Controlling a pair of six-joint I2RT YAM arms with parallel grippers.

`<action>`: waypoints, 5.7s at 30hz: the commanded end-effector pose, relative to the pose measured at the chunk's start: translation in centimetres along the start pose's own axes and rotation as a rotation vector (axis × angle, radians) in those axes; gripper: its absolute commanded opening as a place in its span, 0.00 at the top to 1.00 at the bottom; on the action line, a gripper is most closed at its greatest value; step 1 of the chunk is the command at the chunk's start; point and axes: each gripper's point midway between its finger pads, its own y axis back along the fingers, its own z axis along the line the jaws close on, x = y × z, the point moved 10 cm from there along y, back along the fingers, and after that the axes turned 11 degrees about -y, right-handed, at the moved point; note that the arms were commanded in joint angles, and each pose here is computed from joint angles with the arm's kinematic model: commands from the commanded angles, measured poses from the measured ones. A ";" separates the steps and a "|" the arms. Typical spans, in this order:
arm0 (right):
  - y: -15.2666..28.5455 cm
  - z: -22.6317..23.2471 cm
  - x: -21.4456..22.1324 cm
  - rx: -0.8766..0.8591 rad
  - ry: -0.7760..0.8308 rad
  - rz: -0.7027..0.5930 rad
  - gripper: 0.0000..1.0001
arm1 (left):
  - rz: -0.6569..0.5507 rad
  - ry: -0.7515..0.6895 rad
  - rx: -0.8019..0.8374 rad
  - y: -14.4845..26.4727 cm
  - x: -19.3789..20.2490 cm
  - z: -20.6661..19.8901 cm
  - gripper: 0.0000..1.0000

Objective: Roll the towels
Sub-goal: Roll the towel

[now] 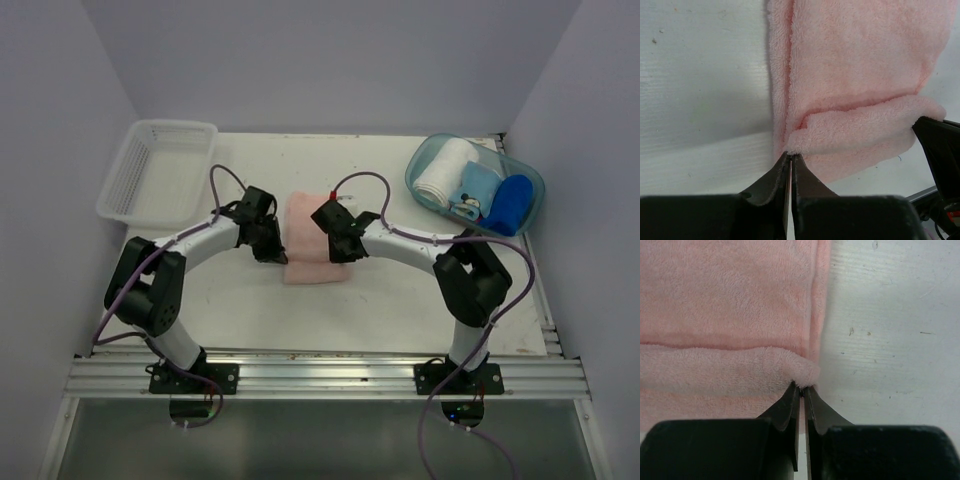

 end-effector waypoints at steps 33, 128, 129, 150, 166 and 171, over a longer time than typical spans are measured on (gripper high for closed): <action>3.4 1.4 -3.3 -0.119 0.013 -0.045 0.88 | -0.119 -0.050 0.136 -1.9 -3.0 -2.0 0.95; 8.2 -11.0 -2.4 -0.191 -0.393 -0.071 0.53 | -0.007 -0.862 -0.012 -3.6 9.9 -10.3 0.84; 8.1 -11.0 -2.2 -0.200 -0.399 -0.062 0.53 | -0.018 -0.837 0.042 -3.3 9.4 -10.3 0.91; 3.8 -4.7 0.6 -0.183 -0.481 0.131 0.39 | 0.059 -0.570 0.504 -2.1 8.0 -8.2 1.00; 0.8 -4.3 0.9 0.071 -0.475 0.139 0.51 | 0.076 -0.538 0.523 -3.1 8.6 -7.4 1.00; 0.2 -4.0 1.3 0.102 -0.478 0.129 0.74 | 0.076 -0.536 0.533 -3.1 8.6 -7.3 1.00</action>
